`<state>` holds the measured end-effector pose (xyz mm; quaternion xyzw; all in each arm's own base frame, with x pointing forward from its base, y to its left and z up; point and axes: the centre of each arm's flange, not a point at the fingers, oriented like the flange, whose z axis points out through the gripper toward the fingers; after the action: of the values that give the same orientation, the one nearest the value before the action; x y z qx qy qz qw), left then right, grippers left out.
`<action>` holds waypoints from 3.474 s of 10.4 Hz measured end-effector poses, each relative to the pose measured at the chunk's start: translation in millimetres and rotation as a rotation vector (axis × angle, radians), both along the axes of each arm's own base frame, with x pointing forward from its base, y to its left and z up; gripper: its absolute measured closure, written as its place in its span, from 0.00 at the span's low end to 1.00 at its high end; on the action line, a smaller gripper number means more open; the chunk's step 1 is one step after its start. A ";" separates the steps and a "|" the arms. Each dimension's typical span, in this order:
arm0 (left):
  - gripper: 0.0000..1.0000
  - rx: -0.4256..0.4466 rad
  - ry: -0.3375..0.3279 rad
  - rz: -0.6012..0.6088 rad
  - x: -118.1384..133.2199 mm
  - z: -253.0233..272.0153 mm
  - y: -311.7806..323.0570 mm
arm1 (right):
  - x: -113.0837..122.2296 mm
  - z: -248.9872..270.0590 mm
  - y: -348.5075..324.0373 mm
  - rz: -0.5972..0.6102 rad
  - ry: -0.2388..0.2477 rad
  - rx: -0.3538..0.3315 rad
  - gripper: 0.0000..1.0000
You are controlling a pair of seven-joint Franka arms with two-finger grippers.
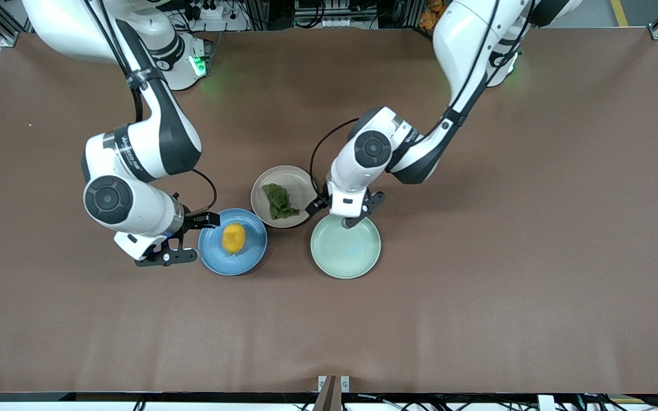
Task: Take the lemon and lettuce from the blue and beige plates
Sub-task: 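Lower the right gripper onto the lemon while the left gripper grasps the lettuce, then lift the lemon with the right gripper and carry it off the blue plate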
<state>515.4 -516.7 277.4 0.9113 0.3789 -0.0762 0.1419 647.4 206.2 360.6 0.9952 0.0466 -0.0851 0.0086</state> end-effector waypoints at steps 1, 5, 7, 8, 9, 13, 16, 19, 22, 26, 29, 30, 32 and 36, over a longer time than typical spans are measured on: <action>0.00 -0.025 -0.009 0.061 -3.0 0.3 -8.3 | 2.0 -11.4 1.6 0.001 0.002 0.000 0.00; 0.00 -0.079 0.012 0.247 -29.0 -9.1 -41.9 | 6.1 -52.3 12.9 -0.013 -0.032 0.049 0.00; 0.00 -0.072 0.052 0.330 -35.5 -13.9 -46.5 | 0.6 -72.3 11.0 -0.018 -0.041 0.052 0.00; 0.00 -0.065 0.065 0.347 -39.1 -20.0 -48.4 | -2.1 -80.3 10.2 -0.020 -0.047 0.053 0.00; 0.00 -0.056 0.079 0.361 -41.9 -28.3 -49.7 | -4.8 -87.3 9.5 -0.020 -0.050 0.054 0.00; 0.00 -0.040 0.074 0.360 -50.5 -60.0 -54.6 | -13.2 -104.0 15.7 -0.014 -0.059 0.060 0.00; 0.00 -0.060 0.025 0.362 -54.0 -76.8 -59.5 | -16.7 -122.3 28.8 -0.012 -0.064 0.077 0.00; 0.00 -0.110 -0.022 0.381 -48.0 -82.4 -59.1 | -20.2 -139.8 34.1 -0.010 -0.082 0.085 0.00; 0.00 -0.152 -0.067 0.393 -45.0 -86.9 -59.4 | -27.6 -152.6 31.1 -0.013 -0.078 0.081 0.00; 0.00 -0.159 -0.132 0.372 -55.1 -109.5 -67.3 | -29.6 -157.6 32.9 -0.010 -0.071 0.079 0.14; 0.00 -0.169 -0.138 0.367 -56.2 -106.6 -72.2 | -29.6 -157.7 33.6 -0.009 -0.072 0.079 0.37; 0.00 -0.172 -0.139 0.366 -56.3 -104.9 -73.6 | -29.6 -157.7 33.6 -0.009 -0.072 0.079 0.37; 0.00 -0.182 -0.144 0.362 -56.8 -100.0 -77.9 | -29.0 -157.2 32.7 -0.010 -0.073 0.079 0.37; 0.00 -0.181 -0.146 0.333 -72.2 -102.6 -89.5 | -18.0 -141.0 9.5 -0.009 -0.029 0.067 0.37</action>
<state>443.2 -606.2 174.9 0.8226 0.5048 -0.0194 0.2610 629.4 215.6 219.6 0.9963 0.0450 -0.0691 -0.0246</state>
